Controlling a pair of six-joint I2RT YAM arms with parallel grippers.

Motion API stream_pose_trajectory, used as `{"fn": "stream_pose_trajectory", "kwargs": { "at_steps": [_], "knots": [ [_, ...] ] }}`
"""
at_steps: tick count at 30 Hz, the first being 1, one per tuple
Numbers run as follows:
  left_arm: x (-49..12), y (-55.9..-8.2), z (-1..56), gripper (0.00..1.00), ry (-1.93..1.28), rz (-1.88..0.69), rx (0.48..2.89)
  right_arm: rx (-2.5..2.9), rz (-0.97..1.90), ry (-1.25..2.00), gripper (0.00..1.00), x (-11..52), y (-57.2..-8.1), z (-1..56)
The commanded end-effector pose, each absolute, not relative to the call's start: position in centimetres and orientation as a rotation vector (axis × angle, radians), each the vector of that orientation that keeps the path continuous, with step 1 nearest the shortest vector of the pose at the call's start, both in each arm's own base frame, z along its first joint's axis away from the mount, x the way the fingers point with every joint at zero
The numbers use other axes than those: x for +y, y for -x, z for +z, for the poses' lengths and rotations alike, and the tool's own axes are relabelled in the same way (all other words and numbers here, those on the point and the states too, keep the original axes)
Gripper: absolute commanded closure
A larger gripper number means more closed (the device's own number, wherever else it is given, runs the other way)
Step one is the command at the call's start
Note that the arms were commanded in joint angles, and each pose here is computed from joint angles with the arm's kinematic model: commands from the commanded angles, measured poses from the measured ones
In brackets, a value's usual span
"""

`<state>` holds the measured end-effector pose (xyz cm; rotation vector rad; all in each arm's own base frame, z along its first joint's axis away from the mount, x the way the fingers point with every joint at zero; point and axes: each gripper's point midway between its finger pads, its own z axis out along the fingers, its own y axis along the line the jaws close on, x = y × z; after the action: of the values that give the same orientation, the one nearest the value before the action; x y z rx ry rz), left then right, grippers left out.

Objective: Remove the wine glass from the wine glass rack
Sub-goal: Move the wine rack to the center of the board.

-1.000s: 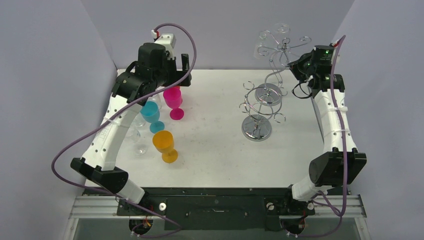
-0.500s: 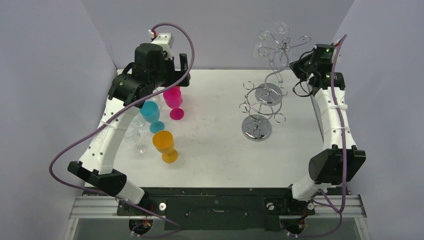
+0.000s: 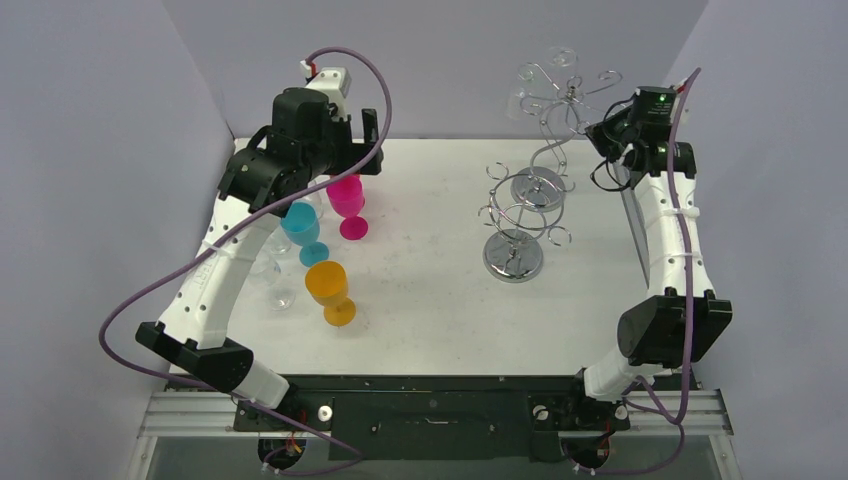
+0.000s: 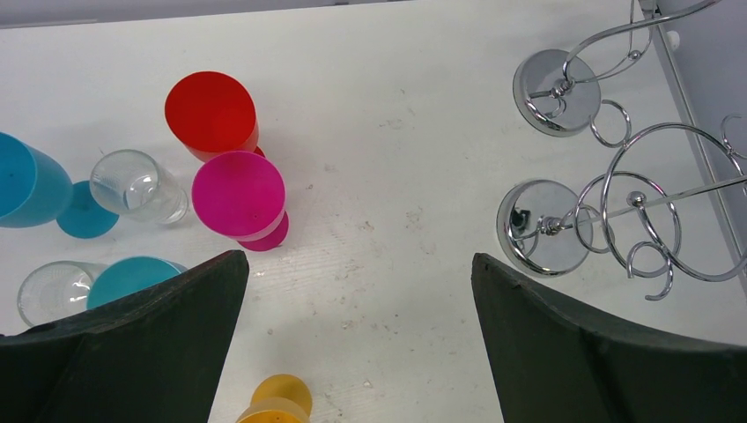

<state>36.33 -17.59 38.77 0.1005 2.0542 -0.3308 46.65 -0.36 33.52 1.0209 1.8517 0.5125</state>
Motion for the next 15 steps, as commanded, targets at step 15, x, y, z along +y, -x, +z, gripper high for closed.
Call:
{"fn": "stream_pose_trajectory", "kwargs": {
  "at_steps": [15],
  "knots": [
    [-18.7,-36.5,40.2,0.04,-0.102,-0.35,2.006,1.743,0.45,-1.004,1.0,-4.2,-44.7,38.0]
  ]
}}
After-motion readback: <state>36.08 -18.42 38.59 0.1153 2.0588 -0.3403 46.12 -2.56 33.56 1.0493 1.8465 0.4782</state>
